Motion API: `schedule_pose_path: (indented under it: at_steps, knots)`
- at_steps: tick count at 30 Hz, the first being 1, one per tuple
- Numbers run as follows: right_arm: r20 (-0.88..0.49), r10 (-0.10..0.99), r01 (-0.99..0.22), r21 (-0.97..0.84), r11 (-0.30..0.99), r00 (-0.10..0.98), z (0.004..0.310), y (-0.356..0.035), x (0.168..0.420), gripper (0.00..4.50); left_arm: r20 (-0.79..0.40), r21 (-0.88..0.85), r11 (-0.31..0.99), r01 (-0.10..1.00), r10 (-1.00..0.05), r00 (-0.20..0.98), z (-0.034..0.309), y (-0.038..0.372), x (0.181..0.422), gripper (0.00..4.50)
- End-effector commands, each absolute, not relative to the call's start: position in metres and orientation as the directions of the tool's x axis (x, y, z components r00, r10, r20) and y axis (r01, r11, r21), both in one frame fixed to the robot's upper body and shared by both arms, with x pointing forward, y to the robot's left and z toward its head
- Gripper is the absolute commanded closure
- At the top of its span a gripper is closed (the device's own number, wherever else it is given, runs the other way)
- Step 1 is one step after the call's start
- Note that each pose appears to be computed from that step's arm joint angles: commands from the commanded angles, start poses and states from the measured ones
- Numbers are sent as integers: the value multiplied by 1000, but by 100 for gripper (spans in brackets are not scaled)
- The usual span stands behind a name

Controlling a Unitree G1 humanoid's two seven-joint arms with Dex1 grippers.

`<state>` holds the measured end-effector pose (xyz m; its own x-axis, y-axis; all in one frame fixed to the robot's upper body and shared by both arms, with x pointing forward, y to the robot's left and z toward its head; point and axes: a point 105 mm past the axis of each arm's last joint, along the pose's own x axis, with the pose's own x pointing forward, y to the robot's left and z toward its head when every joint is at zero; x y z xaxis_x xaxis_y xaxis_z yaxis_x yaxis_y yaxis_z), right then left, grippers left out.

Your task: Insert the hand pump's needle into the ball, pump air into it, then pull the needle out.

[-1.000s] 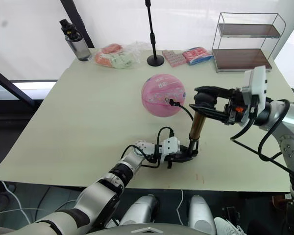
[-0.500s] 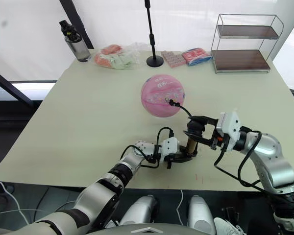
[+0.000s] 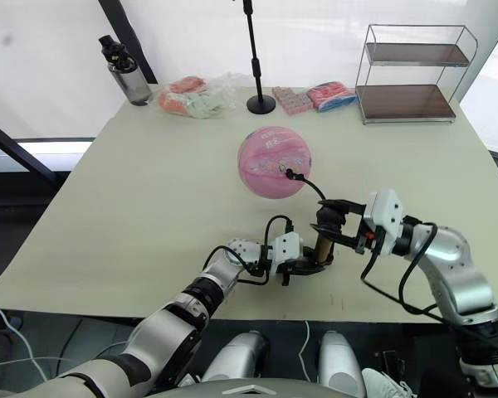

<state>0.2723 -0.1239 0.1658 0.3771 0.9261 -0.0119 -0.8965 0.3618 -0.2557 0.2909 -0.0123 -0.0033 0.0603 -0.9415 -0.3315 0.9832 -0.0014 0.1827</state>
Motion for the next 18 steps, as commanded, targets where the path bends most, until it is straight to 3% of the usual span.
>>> schedule_pose_path:
  at_steps: [1,4,9,18]
  knots:
    - [105,927,-863,-341,373,360,232,-132,272,268,-463,64,-82,995,-885,-43,-43,-1,264,343]
    - [141,932,-858,-362,364,335,269,-137,269,268,-461,65,-81,995,-886,-42,-42,-1,264,343]
    - [166,929,-846,-385,369,330,305,-143,264,268,-461,63,-81,995,-886,-43,-43,-1,263,343]
    - [206,930,-837,-409,364,304,337,-146,256,268,-462,70,-73,995,-886,-33,-42,-1,266,343]
